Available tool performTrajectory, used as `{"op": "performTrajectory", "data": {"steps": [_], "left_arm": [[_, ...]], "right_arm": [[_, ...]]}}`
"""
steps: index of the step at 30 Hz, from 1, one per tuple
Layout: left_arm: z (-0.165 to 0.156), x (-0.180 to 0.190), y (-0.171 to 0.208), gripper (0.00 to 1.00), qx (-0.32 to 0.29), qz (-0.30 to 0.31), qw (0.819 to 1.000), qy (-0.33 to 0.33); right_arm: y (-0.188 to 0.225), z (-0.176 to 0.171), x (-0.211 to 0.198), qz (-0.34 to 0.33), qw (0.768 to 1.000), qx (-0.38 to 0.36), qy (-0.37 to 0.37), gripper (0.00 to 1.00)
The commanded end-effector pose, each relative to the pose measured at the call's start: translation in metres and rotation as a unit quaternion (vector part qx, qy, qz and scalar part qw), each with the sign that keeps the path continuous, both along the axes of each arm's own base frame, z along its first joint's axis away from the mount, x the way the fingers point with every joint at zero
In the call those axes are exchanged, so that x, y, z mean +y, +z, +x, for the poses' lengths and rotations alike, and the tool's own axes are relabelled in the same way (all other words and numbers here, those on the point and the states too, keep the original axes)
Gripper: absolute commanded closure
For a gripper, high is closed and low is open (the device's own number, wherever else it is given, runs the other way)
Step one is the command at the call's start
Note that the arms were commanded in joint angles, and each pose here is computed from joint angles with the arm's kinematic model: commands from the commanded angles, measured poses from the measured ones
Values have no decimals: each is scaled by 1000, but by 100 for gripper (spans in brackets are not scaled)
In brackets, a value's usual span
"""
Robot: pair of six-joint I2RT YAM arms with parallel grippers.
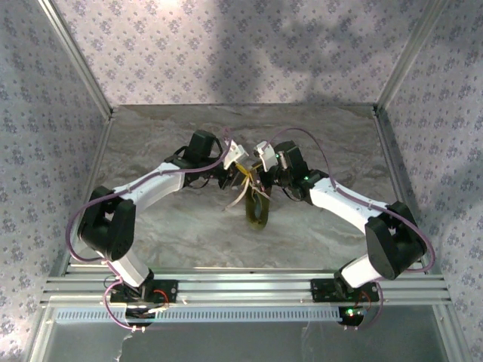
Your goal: Tie the shoes
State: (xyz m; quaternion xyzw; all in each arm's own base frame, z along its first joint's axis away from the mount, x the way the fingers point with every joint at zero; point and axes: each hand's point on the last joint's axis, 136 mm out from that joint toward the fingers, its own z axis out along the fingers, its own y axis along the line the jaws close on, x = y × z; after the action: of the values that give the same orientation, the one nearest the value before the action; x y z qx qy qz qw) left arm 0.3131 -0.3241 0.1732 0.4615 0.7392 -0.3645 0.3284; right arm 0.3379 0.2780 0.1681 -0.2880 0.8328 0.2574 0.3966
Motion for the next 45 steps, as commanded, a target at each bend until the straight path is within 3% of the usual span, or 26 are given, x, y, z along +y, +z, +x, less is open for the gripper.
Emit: {"op": "performTrajectory", "data": {"steps": [1, 6, 9, 17, 25, 27, 29, 45], "left_arm": [[4, -10, 19, 80, -30, -24, 999, -21], [6, -9, 14, 67, -35, -12, 999, -12], [6, -9, 11, 67, -34, -10, 999, -11], [6, -11, 14, 81, -36, -16, 999, -16], [10, 1, 8, 61, -69, -1, 998, -4], [-6, 0, 7, 59, -97, -2, 993, -60], [-11, 2, 7, 58, -117, 2, 990, -75], [2, -9, 21, 57, -130, -17, 989, -74]], "right_arm": [[0, -6, -5, -5, 1000, 1, 6, 100], [2, -6, -5, -5, 1000, 0, 5, 100], [1, -7, -6, -5, 1000, 0, 6, 100], [0, -8, -6, -5, 1000, 2, 9, 100], [-1, -11, -10, -7, 1000, 3, 16, 100], [1, -13, -10, 0, 1000, 7, 24, 100], [3, -14, -11, 3, 1000, 6, 30, 100], [1, -19, -11, 6, 999, 16, 50, 100]]}}
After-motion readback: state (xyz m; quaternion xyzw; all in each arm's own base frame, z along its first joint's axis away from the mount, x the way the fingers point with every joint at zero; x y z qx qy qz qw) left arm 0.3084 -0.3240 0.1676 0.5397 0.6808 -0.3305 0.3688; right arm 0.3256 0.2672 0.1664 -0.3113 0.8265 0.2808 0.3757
